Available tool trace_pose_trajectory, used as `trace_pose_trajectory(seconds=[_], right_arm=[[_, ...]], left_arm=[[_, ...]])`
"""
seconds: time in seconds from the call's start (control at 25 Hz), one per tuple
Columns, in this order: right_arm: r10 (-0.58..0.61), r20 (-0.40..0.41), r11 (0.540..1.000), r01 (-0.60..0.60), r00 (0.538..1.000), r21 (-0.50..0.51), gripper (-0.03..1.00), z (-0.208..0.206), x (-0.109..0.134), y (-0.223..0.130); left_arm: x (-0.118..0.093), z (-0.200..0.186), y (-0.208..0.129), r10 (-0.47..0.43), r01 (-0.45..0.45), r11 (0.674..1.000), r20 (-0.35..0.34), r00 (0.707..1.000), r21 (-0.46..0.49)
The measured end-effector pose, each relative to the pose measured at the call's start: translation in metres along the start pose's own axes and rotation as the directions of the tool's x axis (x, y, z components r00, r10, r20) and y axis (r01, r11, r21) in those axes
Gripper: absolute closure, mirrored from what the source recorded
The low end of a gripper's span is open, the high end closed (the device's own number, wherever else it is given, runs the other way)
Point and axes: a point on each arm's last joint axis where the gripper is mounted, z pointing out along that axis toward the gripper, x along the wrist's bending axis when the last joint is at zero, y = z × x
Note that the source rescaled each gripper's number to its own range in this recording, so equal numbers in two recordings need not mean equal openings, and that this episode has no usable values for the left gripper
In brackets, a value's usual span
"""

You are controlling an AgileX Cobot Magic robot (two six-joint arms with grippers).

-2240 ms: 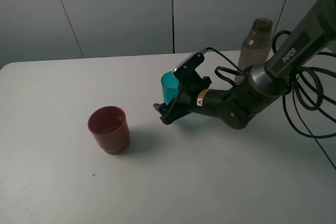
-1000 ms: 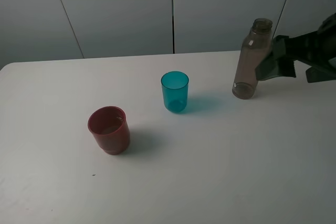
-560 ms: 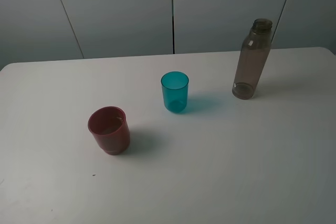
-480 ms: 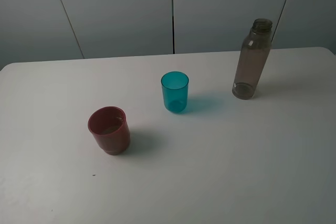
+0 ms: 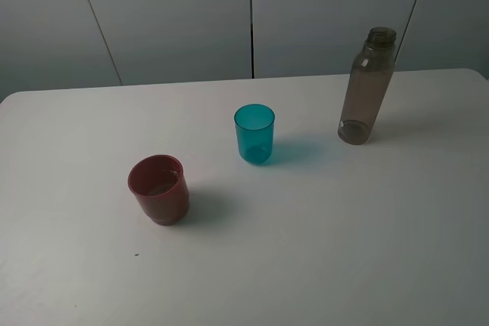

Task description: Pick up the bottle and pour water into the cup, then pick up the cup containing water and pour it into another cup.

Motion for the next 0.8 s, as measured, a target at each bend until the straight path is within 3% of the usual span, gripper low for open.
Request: trace_pose_trajectory(seconds=[0.16,0.36,0.64,0.8], right_arm=[[0.014,-0.029,0.999,-0.013,0.999,0.038,-0.03,0.007,0.002,-0.007],[-0.030,0.063,0.996,0.025,0.998,0.083,-0.03,0.027,-0.008,-0.019],[-0.052,0.069,0.996,0.046,0.996,0.080,-0.03,0.033,-0.009,-0.022],[-0.037,0.122,0.997,0.028,0.992,0.075,-0.03,0.033,-0.009,-0.022]], left_arm=[[0.000,0.000,0.000,0.000,0.000,1.000,0.000,1.000,0.000],[0.000,0.000,0.000,0.000,0.000,1.000,0.000,1.000,0.000],[0.000,0.000,0.000,0.000,0.000,1.000,0.000,1.000,0.000],[0.000,0.000,0.000,0.000,0.000,1.000,0.000,1.000,0.000]])
